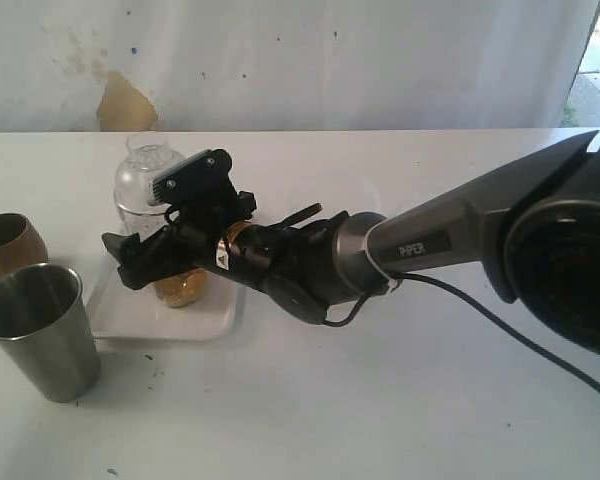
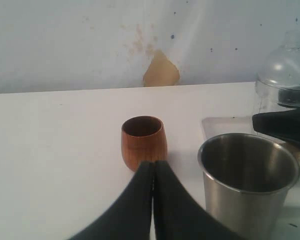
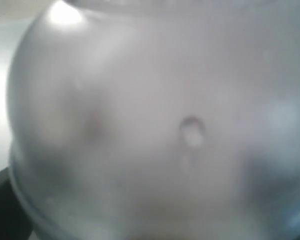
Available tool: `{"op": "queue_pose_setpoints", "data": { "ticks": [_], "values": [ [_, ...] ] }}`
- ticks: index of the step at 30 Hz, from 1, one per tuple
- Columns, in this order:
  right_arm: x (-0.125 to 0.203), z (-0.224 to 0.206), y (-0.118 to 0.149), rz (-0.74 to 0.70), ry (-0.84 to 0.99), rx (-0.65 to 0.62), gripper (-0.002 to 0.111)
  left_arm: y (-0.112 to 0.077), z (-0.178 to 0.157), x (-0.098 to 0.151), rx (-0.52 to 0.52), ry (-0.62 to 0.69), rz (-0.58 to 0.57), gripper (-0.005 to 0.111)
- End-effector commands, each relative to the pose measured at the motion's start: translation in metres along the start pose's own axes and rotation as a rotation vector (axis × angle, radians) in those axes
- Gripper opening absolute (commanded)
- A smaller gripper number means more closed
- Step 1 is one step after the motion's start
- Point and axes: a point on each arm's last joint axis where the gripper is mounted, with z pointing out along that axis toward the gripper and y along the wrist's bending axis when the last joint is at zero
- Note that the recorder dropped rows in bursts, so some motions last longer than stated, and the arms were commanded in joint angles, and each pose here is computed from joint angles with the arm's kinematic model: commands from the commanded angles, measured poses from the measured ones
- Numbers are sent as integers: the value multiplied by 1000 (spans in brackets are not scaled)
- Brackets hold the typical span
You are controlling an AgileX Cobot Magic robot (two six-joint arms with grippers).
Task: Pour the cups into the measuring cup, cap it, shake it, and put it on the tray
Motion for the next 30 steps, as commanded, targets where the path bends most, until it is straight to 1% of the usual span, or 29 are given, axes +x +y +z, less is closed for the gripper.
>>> {"op": "queue_pose_setpoints", "data": {
  "ticks": [1, 7, 20, 23, 25, 27, 29, 30],
  "values": [
    [-7, -1, -1, -25, -27, -3, 105, 0, 0, 2, 2, 4, 2, 1],
    [-16, -4, 0, -43, -46, -3, 105, 0, 0, 2, 2, 4, 2, 1],
    [-79, -27, 5, -65, -174, 0, 105, 0, 0, 2, 2, 4, 2, 1],
    [-95, -35, 6, -73, -181, 9, 105, 0, 0, 2, 2, 4, 2, 1],
    [-106, -42, 6, -79, -168, 21, 102, 0, 0, 2, 2, 4, 2, 1],
    [-118, -50, 6, -82, -146, 37, 95, 0, 0, 2, 2, 4, 2, 1],
    [-133, -62, 7, -87, -140, 51, 85, 0, 0, 2, 2, 4, 2, 1],
    [-142, -68, 8, -89, -140, 58, 77, 0, 0, 2, 2, 4, 2, 1]
  ]
}}
